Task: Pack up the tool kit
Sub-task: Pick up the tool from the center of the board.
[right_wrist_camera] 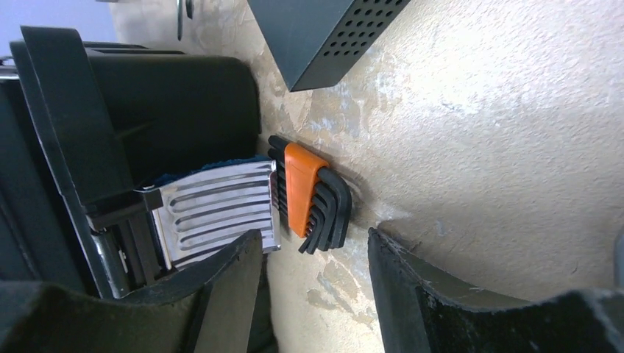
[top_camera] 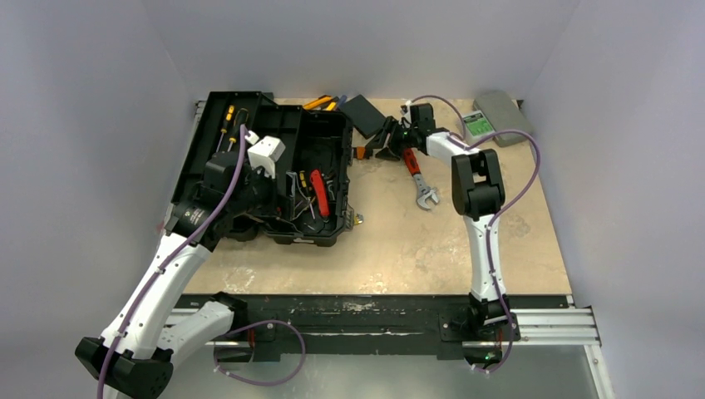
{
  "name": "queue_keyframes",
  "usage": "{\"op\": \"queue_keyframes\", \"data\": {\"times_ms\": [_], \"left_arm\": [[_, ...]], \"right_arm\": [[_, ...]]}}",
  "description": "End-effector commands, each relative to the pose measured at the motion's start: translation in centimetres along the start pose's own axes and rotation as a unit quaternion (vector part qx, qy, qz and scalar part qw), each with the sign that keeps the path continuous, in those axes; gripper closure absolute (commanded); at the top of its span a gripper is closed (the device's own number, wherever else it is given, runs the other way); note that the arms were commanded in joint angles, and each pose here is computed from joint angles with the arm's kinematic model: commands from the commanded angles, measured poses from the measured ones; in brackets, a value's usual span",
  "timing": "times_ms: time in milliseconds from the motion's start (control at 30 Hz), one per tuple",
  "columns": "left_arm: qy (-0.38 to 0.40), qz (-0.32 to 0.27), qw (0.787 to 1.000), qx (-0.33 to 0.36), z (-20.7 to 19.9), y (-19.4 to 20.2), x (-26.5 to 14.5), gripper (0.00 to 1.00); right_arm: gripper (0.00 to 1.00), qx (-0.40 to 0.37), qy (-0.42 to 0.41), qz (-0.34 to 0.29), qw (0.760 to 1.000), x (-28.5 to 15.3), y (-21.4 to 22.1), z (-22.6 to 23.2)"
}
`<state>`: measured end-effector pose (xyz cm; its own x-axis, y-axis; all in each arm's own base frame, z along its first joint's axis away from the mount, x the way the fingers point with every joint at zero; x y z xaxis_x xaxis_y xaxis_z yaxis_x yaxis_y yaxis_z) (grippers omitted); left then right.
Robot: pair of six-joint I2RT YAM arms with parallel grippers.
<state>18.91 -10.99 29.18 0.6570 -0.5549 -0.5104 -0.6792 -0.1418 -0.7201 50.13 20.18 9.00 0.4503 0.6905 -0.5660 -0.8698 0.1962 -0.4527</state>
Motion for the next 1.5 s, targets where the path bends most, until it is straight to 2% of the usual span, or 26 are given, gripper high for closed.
{"op": "queue_keyframes", "data": {"times_ms": [0, 333, 633, 700, 800, 1033, 1233, 1467], "left_arm": [[0.003, -0.022, 1.0, 0.008, -0.3, -0.8, -0.6, 0.14], [0.003, -0.022, 1.0, 0.009, -0.3, -0.7, -0.7, 0.14], [0.002, -0.021, 1.0, 0.009, -0.2, -0.7, -0.6, 0.13], [0.002, -0.021, 1.0, 0.008, -0.2, -0.7, -0.6, 0.13], [0.001, -0.02, 1.0, 0.008, -0.2, -0.7, -0.6, 0.13], [-0.002, -0.022, 1.0, 0.009, -0.2, -0.7, -0.6, 0.13], [-0.003, -0.019, 1.0, 0.008, -0.1, -0.7, -0.5, 0.13], [-0.013, -0.029, 0.999, 0.013, 0.0, -0.9, -0.9, 0.13]], "right_arm": [[0.46, 0.046, -0.028, 0.008, 0.999, 1.1, 0.5, -0.6], [0.52, 0.092, -0.025, 0.011, 0.995, 2.6, 1.4, -1.6], [0.6, 0.122, -0.055, 0.002, 0.991, 3.5, 1.4, -1.2], [0.65, 0.125, -0.059, -0.001, 0.99, 3.5, 1.3, -1.1], [0.81, 0.124, -0.076, 0.0, 0.989, 3.1, 1.2, -0.6], [1.0, 0.106, -0.067, -0.049, 0.991, -0.6, 0.1, 0.1], [1.0, 0.096, -0.051, -0.087, 0.99, -5.4, -0.5, -0.4], [1.0, 0.03, -0.012, -0.127, 0.991, -10.9, -0.4, 1.8]]}}
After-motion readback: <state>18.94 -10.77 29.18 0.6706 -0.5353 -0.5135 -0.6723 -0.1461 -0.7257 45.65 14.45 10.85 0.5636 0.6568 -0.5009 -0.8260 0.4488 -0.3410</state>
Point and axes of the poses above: each gripper's point midway between its finger pads, its own x axis out along the fingers, its own z axis along the line the jaws close on, y = z × x, the point moved 8 cm from there along -x, back along the fingers, and after that the axes turned 13 degrees about -x, right-handed, at the moved point
